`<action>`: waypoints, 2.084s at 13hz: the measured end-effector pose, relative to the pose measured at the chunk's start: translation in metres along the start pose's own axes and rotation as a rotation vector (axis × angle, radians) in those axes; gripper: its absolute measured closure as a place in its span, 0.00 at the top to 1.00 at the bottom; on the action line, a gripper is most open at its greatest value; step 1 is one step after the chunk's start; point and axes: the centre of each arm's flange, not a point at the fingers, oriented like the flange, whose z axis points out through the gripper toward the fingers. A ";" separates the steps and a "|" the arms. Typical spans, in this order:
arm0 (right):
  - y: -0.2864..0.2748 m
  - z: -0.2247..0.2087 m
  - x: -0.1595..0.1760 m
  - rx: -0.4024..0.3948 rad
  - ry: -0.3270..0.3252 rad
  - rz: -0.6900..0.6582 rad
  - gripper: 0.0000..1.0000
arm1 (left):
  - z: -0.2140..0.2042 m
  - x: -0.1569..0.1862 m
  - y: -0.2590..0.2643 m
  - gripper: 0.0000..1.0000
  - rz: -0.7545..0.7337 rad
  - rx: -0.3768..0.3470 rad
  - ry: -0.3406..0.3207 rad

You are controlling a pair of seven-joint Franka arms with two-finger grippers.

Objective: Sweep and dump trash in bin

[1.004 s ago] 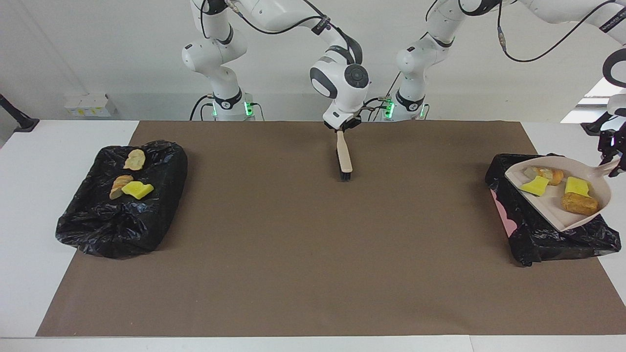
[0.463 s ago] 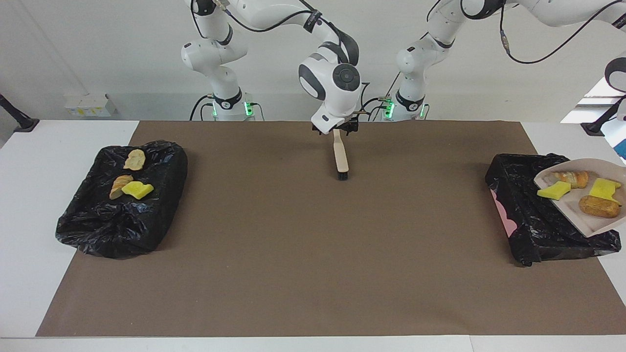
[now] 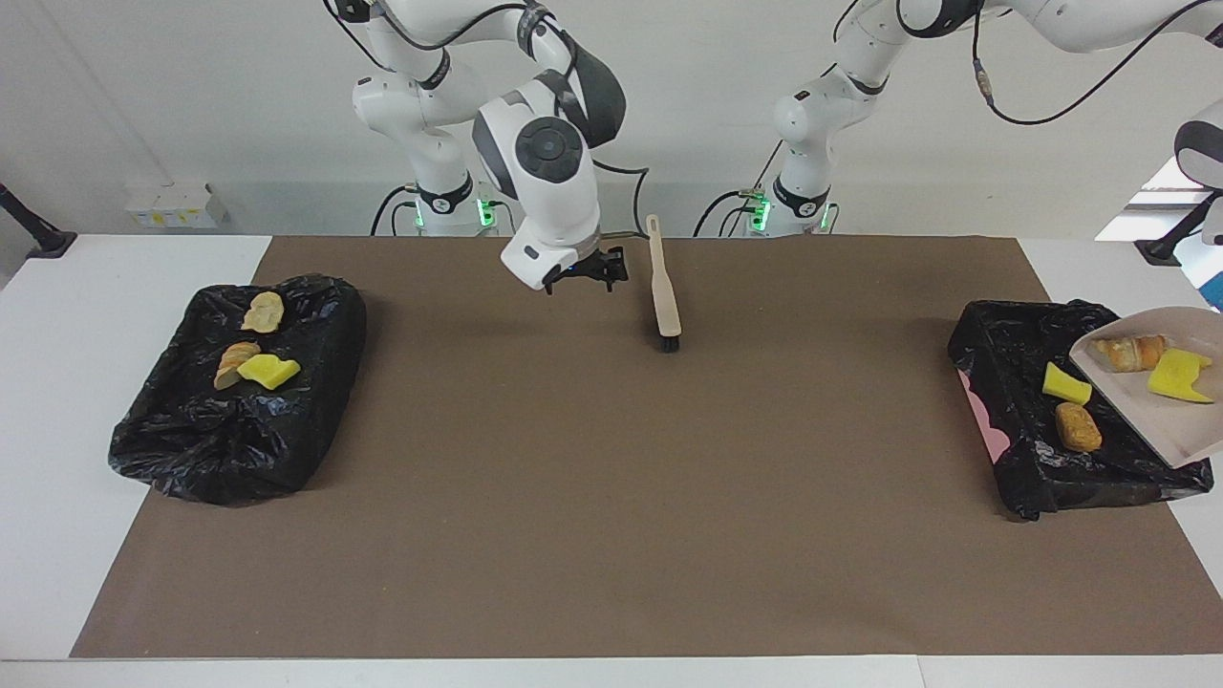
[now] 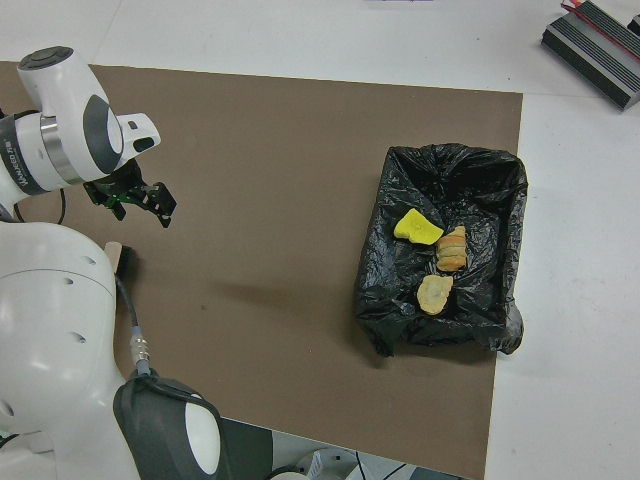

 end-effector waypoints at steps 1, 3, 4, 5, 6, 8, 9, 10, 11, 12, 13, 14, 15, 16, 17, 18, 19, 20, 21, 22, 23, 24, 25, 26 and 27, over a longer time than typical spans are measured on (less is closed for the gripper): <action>0.018 -0.011 0.009 0.003 0.020 -0.002 1.00 | -0.006 -0.002 -0.002 0.32 0.010 0.007 -0.025; 0.046 -0.027 0.022 -0.004 0.055 -0.011 1.00 | -0.022 -0.005 -0.004 0.32 0.018 0.022 -0.079; 0.060 -0.034 0.027 0.000 0.068 -0.007 1.00 | -0.031 -0.004 -0.006 0.32 0.009 0.030 -0.108; 0.074 -0.040 0.032 0.004 0.077 -0.006 1.00 | -0.038 -0.002 -0.007 0.32 0.002 0.037 -0.137; 0.087 -0.044 0.036 0.005 0.084 -0.018 1.00 | -0.042 0.000 -0.007 0.32 -0.005 0.040 -0.166; 0.109 -0.050 0.042 -0.006 0.097 -0.055 1.00 | -0.046 0.007 -0.009 0.32 -0.012 0.046 -0.210; 0.118 -0.052 0.045 -0.008 0.102 -0.059 1.00 | -0.048 0.012 -0.011 0.32 -0.008 0.049 -0.237; 0.127 -0.055 0.047 -0.007 0.106 -0.055 1.00 | -0.051 0.018 -0.011 0.32 -0.004 0.053 -0.263; 0.135 -0.057 0.048 -0.004 0.108 -0.044 1.00 | -0.054 0.024 -0.011 0.32 0.000 0.057 -0.277; 0.142 -0.058 0.050 -0.002 0.110 -0.033 1.00 | -0.058 0.028 -0.011 0.32 0.005 0.059 -0.285; 0.147 -0.059 0.051 0.000 0.111 -0.024 1.00 | -0.062 0.031 -0.009 0.32 0.009 0.058 -0.286; 0.150 -0.059 0.051 0.001 0.111 -0.019 1.00 | -0.068 0.034 -0.008 0.32 0.012 0.055 -0.287; 0.153 -0.060 0.052 0.002 0.112 -0.014 1.00 | -0.075 0.038 -0.007 0.32 0.014 0.046 -0.286; 0.157 -0.060 0.053 0.004 0.117 -0.008 1.00 | -0.082 0.047 -0.007 0.32 0.012 0.032 -0.274; 0.161 -0.063 0.055 0.008 0.137 -0.001 1.00 | -0.089 0.059 -0.007 0.32 -0.004 0.019 -0.229; 0.167 -0.066 0.059 0.013 0.161 0.010 1.00 | -0.093 0.072 -0.008 0.32 -0.028 0.008 -0.159; 0.181 -0.069 0.062 0.014 0.179 0.034 1.00 | -0.093 0.085 -0.008 0.32 -0.058 -0.001 -0.069; 0.200 -0.072 0.064 0.012 0.186 0.068 1.00 | -0.090 0.096 -0.007 0.32 -0.083 -0.011 0.006; 0.221 -0.076 0.066 0.008 0.194 0.091 1.00 | -0.086 0.106 -0.006 0.32 -0.103 -0.023 0.069; 0.239 -0.083 0.065 0.003 0.208 0.095 1.00 | -0.084 0.119 -0.006 0.32 -0.128 -0.033 0.123; 0.253 -0.092 0.062 -0.002 0.225 0.097 1.00 | -0.084 0.133 -0.007 0.32 -0.170 -0.045 0.176; 0.262 -0.104 0.057 -0.004 0.248 0.101 1.00 | -0.083 0.150 -0.008 0.32 -0.222 -0.065 0.233; 0.266 -0.118 0.050 -0.005 0.275 0.109 1.00 | -0.081 0.169 -0.008 0.32 -0.269 -0.091 0.282; 0.268 -0.132 0.041 -0.006 0.301 0.113 1.00 | -0.078 0.189 -0.009 0.32 -0.314 -0.120 0.320; 0.268 -0.144 0.032 -0.008 0.325 0.116 1.00 | -0.077 0.212 -0.010 0.32 -0.364 -0.151 0.349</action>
